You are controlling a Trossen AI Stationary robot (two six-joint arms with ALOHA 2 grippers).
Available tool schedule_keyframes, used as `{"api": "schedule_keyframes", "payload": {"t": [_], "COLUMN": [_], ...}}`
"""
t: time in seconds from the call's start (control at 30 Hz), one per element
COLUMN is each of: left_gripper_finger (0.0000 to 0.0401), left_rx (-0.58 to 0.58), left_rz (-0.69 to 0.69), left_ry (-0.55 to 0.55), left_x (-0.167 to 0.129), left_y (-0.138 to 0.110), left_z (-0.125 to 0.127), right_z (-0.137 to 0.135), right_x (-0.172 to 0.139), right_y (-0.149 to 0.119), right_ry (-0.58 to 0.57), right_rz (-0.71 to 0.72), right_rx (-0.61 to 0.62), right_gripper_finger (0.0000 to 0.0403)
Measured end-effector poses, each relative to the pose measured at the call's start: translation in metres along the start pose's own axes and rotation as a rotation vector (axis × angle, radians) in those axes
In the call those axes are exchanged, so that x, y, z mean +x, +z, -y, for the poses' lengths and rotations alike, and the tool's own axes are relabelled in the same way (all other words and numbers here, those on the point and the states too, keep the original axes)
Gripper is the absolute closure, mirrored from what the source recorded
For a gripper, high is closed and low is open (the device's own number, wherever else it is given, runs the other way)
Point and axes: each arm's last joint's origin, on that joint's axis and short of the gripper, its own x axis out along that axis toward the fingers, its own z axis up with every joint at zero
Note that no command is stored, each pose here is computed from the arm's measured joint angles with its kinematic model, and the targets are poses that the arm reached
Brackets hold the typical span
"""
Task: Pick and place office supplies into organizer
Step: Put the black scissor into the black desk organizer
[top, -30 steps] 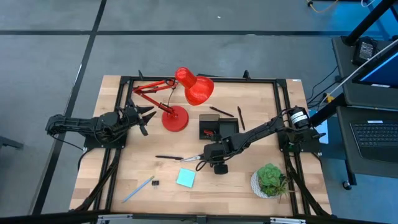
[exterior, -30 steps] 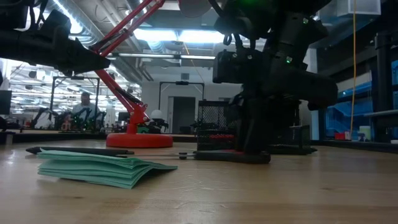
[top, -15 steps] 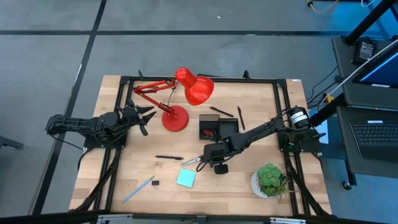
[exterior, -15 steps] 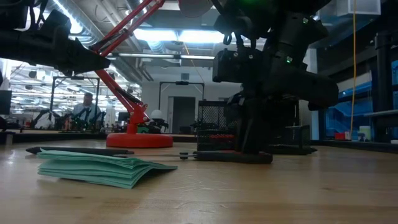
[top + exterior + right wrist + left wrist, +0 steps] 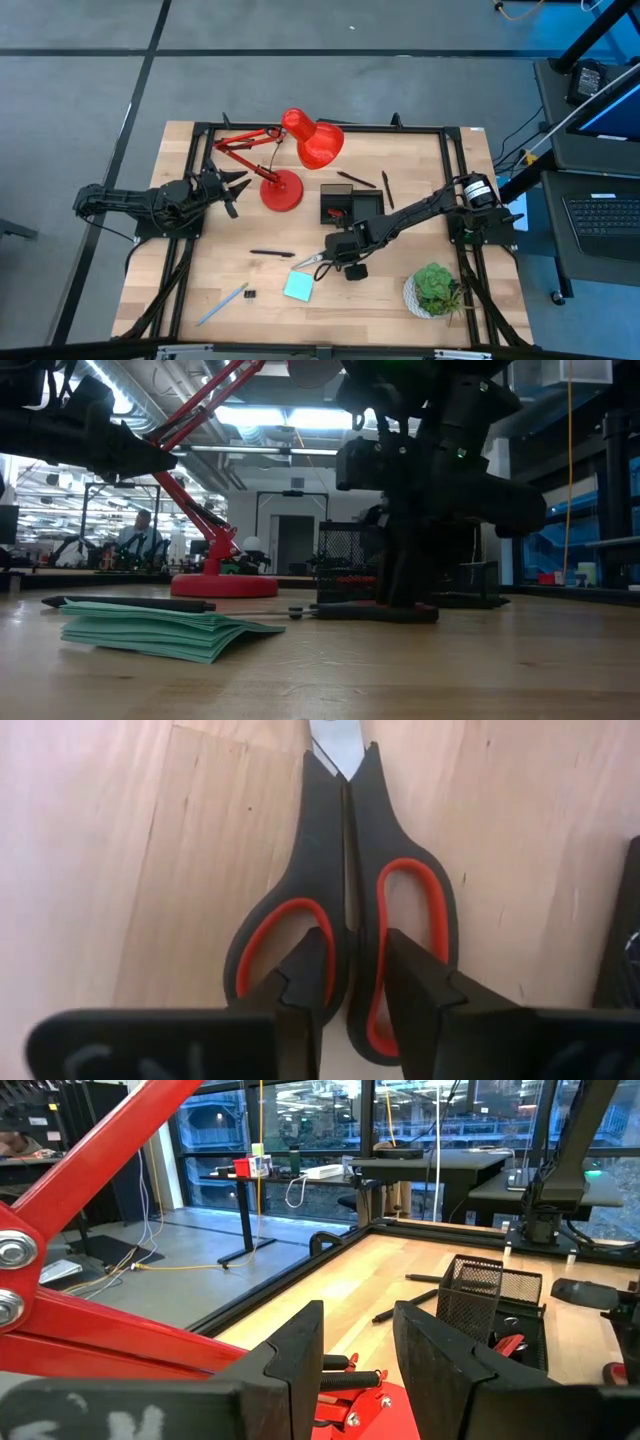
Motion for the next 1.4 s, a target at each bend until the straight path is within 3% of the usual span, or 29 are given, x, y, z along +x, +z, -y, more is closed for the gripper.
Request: {"api": "schedule_keyframes", "payload": {"t": [0.33,0.9,1.4], "left_gripper_finger": [0.0283,0.0283,0.0283], "left_rx": [0.000,0.000,0.000], "left_rz": [0.000,0.000,0.000], "left_ry": [0.000,0.000,0.000], "left_x": [0.000,0.000,0.000], "left_y": [0.000,0.000,0.000], "left_z": [0.000,0.000,0.000], "right_z": [0.005,0.003,0.005], "right_x": [-0.011,-0.023,-0.065], "right_y": [0.007,0.012,0.026], "right_ry": [-0.145,-0.148,-0.378], "right_rz": [-0.071,-0.112,-0.253], "right_rx": [-0.042,-0.055,-0.157], "right_gripper_finger": [0.0324,0.0324,0.0323]}}
